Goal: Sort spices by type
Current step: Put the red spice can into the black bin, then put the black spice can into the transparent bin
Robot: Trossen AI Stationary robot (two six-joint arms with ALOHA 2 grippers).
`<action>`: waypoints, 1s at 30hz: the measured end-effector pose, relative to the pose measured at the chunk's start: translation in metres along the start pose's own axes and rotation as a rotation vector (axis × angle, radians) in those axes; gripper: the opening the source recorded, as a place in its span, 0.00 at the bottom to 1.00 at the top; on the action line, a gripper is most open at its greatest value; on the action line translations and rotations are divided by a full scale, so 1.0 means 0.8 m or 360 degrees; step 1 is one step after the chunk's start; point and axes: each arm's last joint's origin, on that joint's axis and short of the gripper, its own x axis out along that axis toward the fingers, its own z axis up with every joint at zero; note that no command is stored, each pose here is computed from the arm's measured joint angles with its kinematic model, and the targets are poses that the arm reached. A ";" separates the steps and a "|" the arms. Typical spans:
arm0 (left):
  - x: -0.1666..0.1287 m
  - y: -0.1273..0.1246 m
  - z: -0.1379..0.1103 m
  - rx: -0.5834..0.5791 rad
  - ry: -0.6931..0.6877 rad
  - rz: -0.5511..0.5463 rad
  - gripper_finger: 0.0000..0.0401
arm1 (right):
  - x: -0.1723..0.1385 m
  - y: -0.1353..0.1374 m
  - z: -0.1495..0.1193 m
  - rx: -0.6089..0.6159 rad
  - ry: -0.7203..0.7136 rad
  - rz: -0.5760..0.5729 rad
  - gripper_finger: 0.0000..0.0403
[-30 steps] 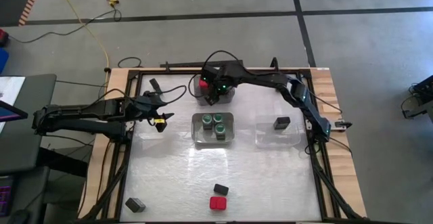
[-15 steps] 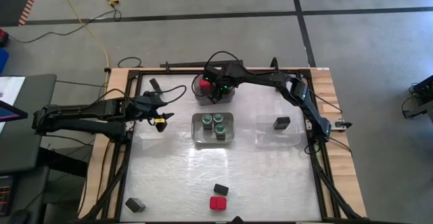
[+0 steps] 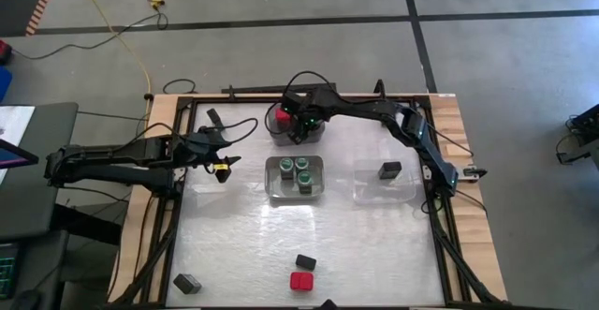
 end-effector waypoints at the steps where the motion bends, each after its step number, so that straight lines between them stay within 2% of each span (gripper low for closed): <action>1: 0.000 0.000 0.000 0.0000 0.0000 -0.0001 0.65 | -0.005 -0.001 -0.001 -0.0001 0.0003 -0.0001 0.75; 8: 0.000 0.000 0.000 0.0000 0.0000 0.0000 0.65 | -0.077 -0.013 -0.011 -0.0004 -0.0063 0.0031 0.75; 16: 0.000 0.000 0.000 -0.0001 -0.0002 0.0000 0.65 | -0.165 -0.018 -0.056 -0.0033 0.0000 0.0033 0.75; 23: 0.000 0.000 0.001 -0.0006 -0.0017 -0.0008 0.65 | -0.213 0.020 -0.105 -0.0069 -0.0031 0.0032 0.75; 26: 0.000 -0.001 0.000 0.0041 0.0008 -0.0032 0.66 | -0.219 0.044 -0.128 -0.0050 -0.0067 -0.0012 0.75; 30: 0.000 0.000 -0.002 0.0093 0.0025 -0.0031 0.73 | -0.219 0.080 -0.161 -0.0058 -0.0054 0.0017 0.75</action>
